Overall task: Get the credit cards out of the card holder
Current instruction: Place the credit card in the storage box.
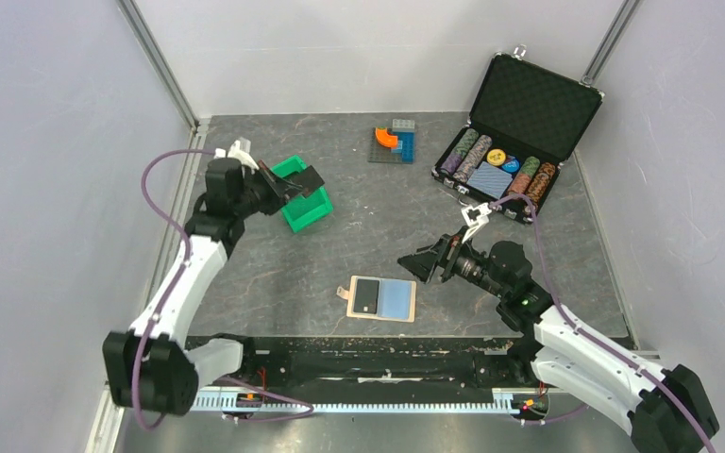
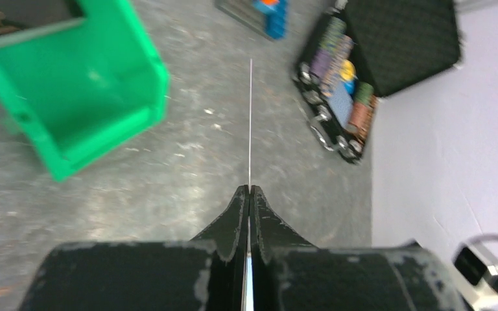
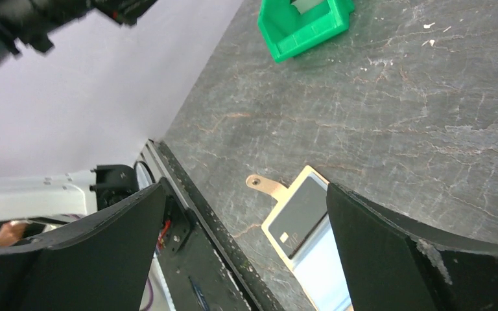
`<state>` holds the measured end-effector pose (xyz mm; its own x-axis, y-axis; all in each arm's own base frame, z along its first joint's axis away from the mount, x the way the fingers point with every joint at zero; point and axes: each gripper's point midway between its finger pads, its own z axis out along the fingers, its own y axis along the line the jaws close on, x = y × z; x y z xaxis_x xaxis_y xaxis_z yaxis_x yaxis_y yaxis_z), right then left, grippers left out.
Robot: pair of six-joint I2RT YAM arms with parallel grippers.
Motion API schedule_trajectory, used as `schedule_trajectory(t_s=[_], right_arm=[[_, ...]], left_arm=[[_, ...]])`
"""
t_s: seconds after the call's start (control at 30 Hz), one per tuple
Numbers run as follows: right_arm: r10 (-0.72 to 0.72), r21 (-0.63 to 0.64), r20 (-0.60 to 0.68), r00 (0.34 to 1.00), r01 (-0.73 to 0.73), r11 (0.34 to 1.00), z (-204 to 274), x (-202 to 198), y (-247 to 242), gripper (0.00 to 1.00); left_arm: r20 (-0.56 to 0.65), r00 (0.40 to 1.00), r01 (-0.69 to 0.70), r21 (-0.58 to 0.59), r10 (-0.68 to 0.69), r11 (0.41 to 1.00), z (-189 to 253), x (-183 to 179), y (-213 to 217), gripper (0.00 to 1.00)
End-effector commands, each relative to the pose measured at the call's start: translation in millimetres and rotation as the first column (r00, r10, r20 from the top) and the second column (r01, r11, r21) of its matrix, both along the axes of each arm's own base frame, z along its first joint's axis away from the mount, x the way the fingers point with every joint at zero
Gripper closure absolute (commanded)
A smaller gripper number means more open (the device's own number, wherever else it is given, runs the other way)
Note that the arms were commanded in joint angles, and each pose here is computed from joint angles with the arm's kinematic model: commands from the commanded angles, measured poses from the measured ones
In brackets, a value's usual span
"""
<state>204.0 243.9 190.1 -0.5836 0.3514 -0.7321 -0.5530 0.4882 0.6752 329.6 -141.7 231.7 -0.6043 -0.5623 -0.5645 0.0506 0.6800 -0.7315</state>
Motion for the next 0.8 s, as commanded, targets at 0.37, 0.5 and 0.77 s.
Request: schedule_trajectory(t_s=[0.37, 0.5, 0.77], right_arm=[[0.087, -0.073, 0.100, 0.991, -0.080, 0.994, 22, -7, 4, 0.02], [0.063, -0.075, 0.106, 0.992, -0.055, 0.996, 24, -4, 1, 0.02], [0.041, -0.085, 0.095, 0.995, -0.033, 0.996, 21, -1, -2, 0.02]], left_arm=[[-0.242, 0.949, -0.144, 0.239, 0.202, 0.960, -70, 91, 100, 0.98], [-0.266, 0.943, -0.144, 0.224, 0.202, 0.964, -83, 108, 99, 0.98], [-0.283, 0.939, -0.146, 0.186, 0.195, 0.972, -88, 137, 96, 0.98]])
